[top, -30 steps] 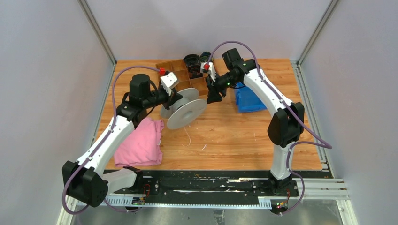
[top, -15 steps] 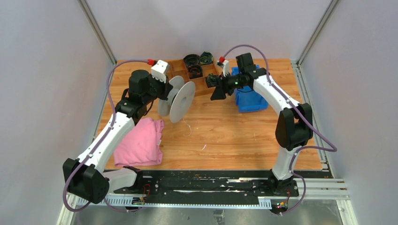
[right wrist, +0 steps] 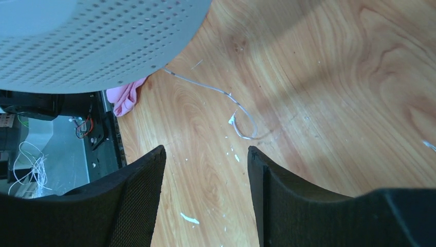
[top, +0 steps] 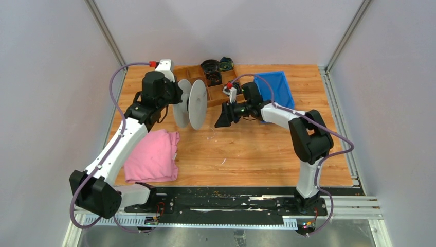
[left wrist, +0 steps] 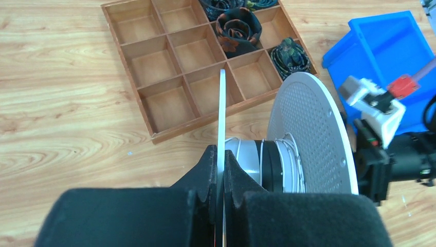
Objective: Wrap the cables
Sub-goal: Wrap the cable around the cable reel.
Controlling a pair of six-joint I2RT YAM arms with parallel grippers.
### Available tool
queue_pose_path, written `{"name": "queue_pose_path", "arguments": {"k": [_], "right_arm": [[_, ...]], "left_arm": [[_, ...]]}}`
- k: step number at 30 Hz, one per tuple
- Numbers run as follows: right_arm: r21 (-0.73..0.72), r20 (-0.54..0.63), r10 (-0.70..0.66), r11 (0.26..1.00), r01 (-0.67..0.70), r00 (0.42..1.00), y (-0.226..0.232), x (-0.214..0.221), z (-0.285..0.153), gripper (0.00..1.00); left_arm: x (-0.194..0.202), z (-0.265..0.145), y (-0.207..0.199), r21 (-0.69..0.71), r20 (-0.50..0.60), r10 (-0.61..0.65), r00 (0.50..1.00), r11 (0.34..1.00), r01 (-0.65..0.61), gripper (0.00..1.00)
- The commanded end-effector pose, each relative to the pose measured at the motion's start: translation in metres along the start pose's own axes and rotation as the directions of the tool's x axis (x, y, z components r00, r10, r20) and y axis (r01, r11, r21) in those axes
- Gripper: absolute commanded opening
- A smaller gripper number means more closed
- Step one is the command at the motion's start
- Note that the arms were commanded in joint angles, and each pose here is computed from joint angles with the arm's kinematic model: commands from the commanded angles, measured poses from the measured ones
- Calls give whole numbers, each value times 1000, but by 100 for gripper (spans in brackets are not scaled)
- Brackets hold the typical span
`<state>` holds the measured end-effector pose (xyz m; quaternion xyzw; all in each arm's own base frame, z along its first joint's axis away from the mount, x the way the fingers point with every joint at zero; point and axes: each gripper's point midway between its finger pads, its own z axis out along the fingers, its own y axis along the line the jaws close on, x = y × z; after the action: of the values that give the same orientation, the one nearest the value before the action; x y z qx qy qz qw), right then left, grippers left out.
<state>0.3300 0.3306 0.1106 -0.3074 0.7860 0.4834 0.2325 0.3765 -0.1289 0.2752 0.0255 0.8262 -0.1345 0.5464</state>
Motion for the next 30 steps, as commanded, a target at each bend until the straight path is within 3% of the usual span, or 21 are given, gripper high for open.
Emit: {"name": "queue_pose_path", "arguments": {"k": [1, 9, 17, 22, 30], "right_arm": [[5, -16, -3, 1000, 3, 1000, -18, 12, 27, 59], [13, -72, -14, 1000, 15, 997, -32, 33, 50, 54], [83, -80, -82, 993, 89, 993, -38, 26, 38, 50], [140, -74, -146, 978, 155, 987, -41, 21, 26, 50], [88, -88, -169, 980, 177, 982, -32, 26, 30, 51]], "left_arm": [[-36, -8, -6, 8, 97, -82, 992, 997, 82, 0], [-37, -14, -6, 2, 97, -105, 990, 994, 106, 0], [-33, -19, -6, 1, 67, -106, 992, 994, 106, 0], [-24, -19, -6, -14, -2, -116, 993, 993, 116, 0], [7, -11, -17, -9, -212, -173, 962, 984, 175, 0]]}}
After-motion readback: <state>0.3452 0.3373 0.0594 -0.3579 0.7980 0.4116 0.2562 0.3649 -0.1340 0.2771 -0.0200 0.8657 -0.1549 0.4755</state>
